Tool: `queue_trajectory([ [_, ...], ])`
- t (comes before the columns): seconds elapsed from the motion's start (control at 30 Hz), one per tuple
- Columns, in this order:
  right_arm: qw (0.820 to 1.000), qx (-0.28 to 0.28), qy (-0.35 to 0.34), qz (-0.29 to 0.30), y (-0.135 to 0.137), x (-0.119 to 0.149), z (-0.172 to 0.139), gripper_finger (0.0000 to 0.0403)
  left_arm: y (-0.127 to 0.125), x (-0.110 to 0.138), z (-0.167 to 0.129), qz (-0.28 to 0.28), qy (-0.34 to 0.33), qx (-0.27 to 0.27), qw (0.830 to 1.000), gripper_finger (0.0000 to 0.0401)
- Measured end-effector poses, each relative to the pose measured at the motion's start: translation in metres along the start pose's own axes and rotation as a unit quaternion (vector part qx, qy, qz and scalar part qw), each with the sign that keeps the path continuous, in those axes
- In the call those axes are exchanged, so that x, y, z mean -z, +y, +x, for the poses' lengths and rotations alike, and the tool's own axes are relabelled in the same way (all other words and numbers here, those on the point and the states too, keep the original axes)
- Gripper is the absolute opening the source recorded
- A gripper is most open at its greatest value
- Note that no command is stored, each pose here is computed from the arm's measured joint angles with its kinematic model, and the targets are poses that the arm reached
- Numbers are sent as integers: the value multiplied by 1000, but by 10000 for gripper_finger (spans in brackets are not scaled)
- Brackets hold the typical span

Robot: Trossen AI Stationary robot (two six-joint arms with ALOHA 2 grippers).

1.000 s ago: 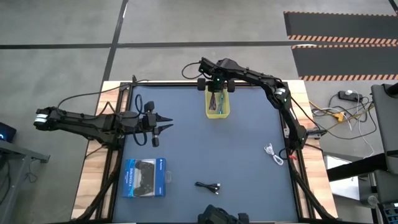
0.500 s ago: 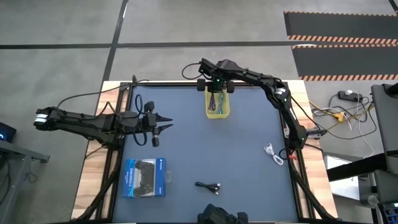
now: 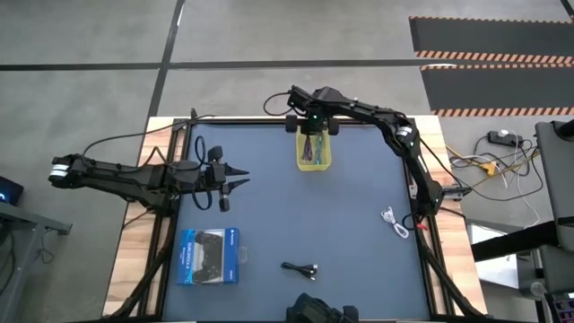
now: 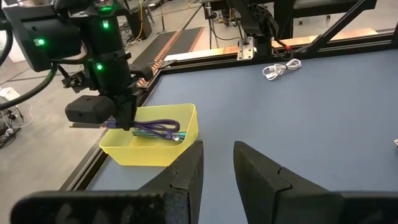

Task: Pick and place USB-C Cables
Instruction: Put the purple charger cable into the yellow bin

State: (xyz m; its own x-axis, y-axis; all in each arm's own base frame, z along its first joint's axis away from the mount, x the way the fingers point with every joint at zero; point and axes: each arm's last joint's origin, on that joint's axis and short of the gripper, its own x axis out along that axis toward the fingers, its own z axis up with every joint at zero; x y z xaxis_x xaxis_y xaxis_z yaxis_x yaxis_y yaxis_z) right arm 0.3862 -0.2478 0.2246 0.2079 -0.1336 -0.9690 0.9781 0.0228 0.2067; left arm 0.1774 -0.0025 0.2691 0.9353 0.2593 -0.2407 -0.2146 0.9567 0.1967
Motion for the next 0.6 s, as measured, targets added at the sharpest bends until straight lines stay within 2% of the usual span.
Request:
queue_trajectory([
  [0.6,1000,10,11,8,-12,1,29,28,0,0,0,0,0,0,1000,73],
])
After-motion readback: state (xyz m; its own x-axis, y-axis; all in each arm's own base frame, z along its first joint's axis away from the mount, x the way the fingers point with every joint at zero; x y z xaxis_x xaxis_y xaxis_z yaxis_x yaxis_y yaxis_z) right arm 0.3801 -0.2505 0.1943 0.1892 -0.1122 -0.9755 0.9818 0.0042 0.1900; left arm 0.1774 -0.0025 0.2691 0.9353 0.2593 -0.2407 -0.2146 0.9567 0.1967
